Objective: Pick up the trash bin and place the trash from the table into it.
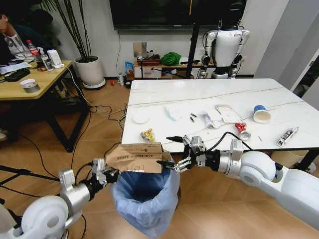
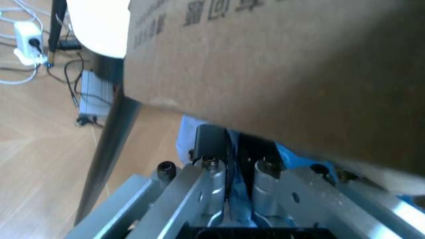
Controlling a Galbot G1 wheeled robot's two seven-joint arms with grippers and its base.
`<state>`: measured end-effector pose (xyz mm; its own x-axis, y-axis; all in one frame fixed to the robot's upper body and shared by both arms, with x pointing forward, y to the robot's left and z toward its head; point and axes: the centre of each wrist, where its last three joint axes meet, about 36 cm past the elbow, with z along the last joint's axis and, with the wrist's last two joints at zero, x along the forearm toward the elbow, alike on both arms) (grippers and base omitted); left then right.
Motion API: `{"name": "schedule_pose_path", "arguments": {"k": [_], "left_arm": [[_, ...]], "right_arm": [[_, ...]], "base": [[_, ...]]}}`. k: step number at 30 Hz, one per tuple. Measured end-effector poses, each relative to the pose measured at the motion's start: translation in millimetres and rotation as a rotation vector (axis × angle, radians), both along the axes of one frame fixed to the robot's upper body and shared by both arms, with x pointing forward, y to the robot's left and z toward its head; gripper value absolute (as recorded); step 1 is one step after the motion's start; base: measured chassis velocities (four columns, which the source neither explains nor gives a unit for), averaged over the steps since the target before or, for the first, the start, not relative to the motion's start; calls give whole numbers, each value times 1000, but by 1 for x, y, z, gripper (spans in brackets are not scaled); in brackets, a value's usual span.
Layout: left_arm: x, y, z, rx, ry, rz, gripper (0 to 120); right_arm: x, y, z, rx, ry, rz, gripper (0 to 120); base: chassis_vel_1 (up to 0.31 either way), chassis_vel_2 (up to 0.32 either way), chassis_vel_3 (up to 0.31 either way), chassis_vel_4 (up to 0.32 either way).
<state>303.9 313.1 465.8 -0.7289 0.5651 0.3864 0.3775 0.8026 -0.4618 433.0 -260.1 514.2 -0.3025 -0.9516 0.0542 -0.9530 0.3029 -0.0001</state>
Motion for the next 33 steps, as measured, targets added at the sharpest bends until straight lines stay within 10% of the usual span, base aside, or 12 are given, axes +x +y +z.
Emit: {"name": "schedule_pose_path", "arguments": {"k": [19, 33], "left_arm": [[-21, 17, -10, 75, 43, 31, 0], [-19, 22, -13, 69, 35, 58, 0]], "right_arm": [[53, 52, -34, 57, 160, -490, 100], [68, 91, -68, -33, 245, -497, 100]], "base": [[0, 0, 0, 0], [0, 0, 0, 0]]}}
